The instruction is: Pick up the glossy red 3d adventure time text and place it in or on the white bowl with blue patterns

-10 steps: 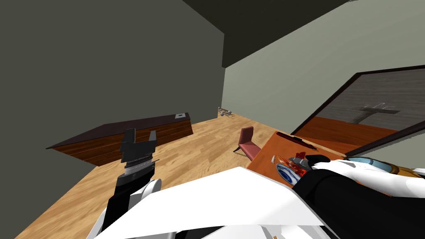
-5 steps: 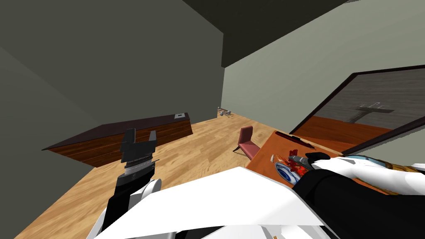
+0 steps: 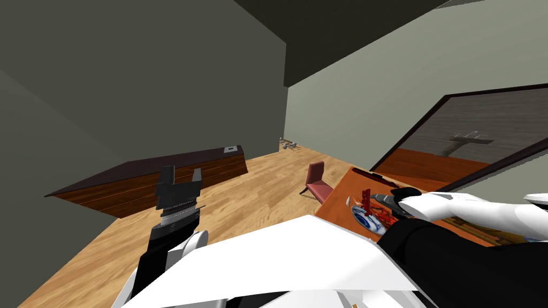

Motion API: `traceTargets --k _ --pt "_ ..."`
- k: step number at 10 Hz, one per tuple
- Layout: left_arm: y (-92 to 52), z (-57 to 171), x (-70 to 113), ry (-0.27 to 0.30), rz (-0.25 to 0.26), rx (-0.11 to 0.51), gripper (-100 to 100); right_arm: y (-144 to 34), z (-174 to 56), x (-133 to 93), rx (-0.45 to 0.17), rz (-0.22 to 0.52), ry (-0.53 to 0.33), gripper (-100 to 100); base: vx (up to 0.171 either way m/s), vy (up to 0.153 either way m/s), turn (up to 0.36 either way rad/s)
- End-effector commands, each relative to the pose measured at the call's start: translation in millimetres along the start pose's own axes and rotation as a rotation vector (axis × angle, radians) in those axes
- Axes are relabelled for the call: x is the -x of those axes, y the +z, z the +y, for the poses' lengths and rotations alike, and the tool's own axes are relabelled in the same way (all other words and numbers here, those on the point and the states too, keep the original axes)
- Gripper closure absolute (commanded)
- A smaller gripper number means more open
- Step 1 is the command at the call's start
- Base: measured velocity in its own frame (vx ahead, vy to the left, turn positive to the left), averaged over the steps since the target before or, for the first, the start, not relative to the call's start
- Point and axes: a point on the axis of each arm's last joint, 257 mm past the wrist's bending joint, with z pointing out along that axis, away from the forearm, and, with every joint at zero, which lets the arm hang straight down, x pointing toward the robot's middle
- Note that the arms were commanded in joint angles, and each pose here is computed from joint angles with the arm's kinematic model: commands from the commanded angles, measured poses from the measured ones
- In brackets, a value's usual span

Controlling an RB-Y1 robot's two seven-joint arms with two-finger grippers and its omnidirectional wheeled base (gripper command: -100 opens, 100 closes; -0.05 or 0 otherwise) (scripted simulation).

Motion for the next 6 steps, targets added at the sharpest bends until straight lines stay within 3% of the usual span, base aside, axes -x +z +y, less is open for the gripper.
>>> traceTargets --k 1,5,6 --pt "0.0 0.0 0.0 0.0 0.0 0.0 0 -5.4 8.2 6.4 0.003 0.0 -0.01 -100 -0.022 0.013 -0.04" --pt "0.0 0.0 0.0 0.0 0.0 0.0 0 -12.1 18.0 13.4 0.006 0.001 -0.014 -100 -0.016 0.009 -0.023" --pt "0.0 0.0 0.0 0.0 0.0 0.0 0 -12.2 18.2 13.6 0.006 0.001 -0.016 0 0.0 0.0 0.0"
